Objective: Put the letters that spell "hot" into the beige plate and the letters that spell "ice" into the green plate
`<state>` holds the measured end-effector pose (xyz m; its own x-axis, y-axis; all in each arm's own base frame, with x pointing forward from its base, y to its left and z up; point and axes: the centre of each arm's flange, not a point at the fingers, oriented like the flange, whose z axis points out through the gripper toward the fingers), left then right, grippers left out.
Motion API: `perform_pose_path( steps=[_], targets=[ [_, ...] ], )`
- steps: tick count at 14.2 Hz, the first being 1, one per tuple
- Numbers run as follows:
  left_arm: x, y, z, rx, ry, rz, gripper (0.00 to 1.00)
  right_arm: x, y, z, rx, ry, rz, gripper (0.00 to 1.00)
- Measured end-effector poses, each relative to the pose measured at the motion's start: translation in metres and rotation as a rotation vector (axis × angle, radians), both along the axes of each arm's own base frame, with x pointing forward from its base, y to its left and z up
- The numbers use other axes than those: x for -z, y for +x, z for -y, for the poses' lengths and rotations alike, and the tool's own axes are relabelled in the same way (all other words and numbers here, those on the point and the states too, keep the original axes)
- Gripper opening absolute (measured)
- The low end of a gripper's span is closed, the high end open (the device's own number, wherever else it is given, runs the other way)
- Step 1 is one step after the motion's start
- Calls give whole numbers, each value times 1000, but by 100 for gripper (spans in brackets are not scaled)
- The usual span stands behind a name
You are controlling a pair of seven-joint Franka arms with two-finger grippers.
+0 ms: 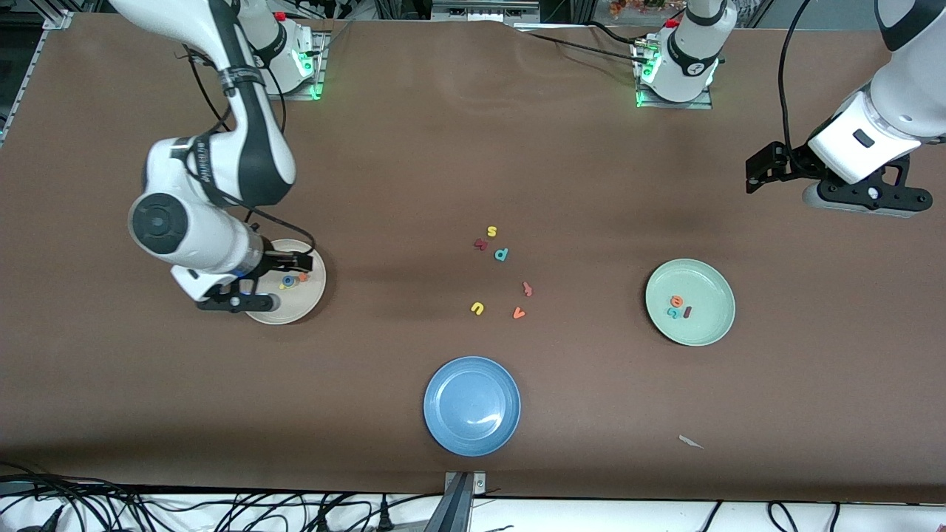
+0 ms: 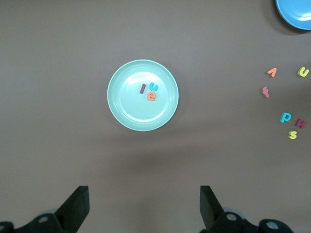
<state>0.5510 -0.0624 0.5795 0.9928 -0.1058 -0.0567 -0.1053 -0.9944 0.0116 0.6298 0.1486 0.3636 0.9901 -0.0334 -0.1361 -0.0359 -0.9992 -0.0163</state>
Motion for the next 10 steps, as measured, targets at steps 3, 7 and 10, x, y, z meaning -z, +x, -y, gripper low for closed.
perform_pose_path(
  steps=[3, 7, 10],
  targets=[
    [0, 0, -4, 24, -2, 0, 100, -33, 0, 42, 6, 13, 7, 100],
    [0, 1, -6, 23, -2, 1, 100, -93, -20, 69, -28, -24, 2, 100],
    [-1, 1, -6, 24, -2, 2, 100, -157, -52, 82, -32, -27, -10, 100]
  ],
)
